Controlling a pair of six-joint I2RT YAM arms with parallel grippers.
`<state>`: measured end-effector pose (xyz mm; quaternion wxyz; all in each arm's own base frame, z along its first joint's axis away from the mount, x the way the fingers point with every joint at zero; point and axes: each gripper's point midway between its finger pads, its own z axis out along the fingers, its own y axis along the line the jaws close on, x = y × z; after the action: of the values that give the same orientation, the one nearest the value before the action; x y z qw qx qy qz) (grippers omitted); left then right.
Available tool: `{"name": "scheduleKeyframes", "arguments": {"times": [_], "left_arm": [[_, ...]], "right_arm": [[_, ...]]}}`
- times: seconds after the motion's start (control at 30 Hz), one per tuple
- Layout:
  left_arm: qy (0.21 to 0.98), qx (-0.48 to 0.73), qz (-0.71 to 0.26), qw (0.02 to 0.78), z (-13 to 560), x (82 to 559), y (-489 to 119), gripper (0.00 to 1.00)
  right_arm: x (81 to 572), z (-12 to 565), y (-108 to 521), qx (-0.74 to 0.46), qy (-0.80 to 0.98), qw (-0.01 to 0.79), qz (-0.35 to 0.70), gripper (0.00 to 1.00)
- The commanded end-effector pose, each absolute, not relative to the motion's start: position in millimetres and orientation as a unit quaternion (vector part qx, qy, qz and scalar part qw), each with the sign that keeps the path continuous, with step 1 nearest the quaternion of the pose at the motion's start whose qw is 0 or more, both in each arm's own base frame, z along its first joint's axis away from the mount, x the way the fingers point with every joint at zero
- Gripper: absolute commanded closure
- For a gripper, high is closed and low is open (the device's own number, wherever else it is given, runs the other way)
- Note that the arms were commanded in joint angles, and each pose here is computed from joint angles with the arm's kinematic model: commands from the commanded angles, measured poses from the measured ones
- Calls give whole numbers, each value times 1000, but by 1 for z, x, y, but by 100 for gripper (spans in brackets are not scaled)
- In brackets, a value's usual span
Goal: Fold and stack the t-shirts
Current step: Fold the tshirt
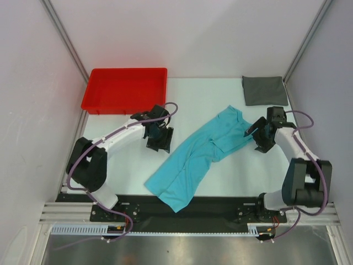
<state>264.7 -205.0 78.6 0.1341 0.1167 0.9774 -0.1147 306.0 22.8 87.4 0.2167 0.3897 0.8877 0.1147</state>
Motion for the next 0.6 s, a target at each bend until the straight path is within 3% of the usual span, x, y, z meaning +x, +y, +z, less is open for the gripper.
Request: {"name": "scheduleKeyframes", "arguments": {"times": [0.0, 0.33, 0.57], "left_arm": [[970, 120, -120, 173, 99, 269, -204, 39], [968, 149, -116, 163, 94, 273, -206, 39], [968, 150, -119, 159, 91, 281, -204, 39]], "right_arm": [[343, 82, -1, 385, 884, 241, 112, 19], [397, 44, -12, 340, 894, 266, 121, 17], [415, 33, -15, 338, 891, 279, 121, 27]]}}
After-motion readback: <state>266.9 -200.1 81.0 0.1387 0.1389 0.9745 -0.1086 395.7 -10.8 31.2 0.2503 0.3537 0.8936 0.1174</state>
